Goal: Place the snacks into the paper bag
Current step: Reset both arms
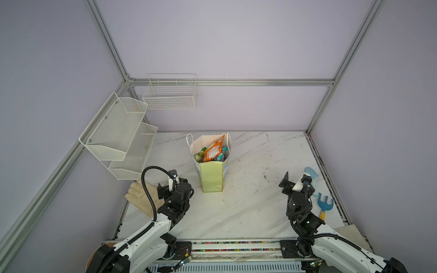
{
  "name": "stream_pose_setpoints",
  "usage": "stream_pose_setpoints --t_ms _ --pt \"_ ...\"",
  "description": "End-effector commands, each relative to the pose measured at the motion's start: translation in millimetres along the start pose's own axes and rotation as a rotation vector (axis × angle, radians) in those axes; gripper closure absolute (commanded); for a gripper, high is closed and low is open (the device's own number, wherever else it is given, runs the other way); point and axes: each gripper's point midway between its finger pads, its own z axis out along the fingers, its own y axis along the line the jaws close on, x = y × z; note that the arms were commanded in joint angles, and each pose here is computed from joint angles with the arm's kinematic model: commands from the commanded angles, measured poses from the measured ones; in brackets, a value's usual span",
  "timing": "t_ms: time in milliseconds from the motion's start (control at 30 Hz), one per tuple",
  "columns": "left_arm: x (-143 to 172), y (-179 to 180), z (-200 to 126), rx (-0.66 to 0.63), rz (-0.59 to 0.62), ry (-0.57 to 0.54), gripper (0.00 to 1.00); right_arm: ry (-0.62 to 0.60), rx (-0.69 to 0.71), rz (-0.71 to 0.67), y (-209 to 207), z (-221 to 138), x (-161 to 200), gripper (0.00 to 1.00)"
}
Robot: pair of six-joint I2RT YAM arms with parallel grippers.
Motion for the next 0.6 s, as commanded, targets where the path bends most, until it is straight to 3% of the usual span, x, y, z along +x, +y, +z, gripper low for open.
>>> stream_pose_setpoints --t_ms 0,567 --pt "0 8 2 -0.048 -0.048 -0.036 0.00 -0.053 -0.049 0.036 7 3 -13 0.03" --pt "-7 13 9 -0.060 -0.074 -0.077 0.00 -0.114 -0.058 0.034 -2 20 -18 0.03"
